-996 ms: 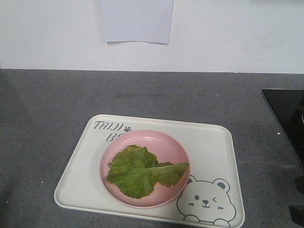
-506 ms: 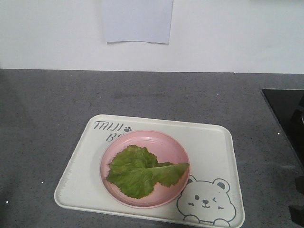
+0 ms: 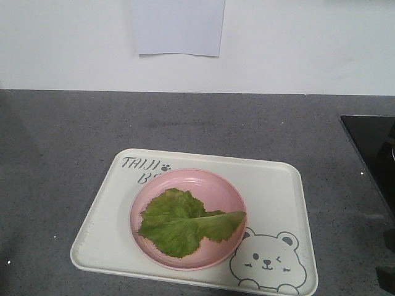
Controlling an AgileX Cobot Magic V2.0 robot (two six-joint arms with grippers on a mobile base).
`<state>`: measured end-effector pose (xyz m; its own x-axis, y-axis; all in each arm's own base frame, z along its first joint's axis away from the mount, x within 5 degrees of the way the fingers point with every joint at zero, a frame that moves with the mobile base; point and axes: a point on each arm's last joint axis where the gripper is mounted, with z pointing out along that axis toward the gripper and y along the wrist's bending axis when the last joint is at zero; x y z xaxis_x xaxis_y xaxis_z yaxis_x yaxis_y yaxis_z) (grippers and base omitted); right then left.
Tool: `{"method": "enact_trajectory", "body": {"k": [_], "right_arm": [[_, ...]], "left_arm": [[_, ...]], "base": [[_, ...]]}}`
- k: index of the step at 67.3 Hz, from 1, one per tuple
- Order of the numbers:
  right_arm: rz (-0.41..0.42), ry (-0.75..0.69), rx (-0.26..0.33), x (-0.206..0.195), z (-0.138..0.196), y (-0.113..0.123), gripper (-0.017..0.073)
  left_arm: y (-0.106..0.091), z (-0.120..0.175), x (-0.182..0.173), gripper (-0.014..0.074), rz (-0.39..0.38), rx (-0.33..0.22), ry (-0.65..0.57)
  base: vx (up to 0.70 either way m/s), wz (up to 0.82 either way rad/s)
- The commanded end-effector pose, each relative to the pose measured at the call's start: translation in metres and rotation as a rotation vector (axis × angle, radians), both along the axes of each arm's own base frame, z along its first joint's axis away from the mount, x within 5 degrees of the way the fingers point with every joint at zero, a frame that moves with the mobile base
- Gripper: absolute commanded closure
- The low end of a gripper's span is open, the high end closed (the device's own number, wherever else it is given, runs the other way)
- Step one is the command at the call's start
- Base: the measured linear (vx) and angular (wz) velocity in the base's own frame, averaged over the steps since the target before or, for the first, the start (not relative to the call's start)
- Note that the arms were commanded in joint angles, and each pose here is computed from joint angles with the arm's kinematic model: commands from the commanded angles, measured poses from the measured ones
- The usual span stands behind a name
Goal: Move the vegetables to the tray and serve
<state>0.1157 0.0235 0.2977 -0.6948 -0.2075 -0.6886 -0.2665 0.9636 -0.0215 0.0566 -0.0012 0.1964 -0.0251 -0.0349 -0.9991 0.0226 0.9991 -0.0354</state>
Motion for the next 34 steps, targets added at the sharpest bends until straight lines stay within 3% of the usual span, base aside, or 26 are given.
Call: {"method": "enact_trajectory", "body": {"k": [1,34], "right_arm": [[0.0,-0.077,0.009,0.004,0.0114,0.0005,0.0568],[0.0,-0.077,0.009,0.004,0.0114,0.0005,0.0568]], "left_arm": [[-0.0002,-0.0012,-0.0001,0.0601,-0.002,-0.009,-0.07],[-0.0002,-0.0011,-0.0001,0.0601,-0.002,0.03,-0.072]], "base": [[0.0,0.0],[0.0,0.0]]}}
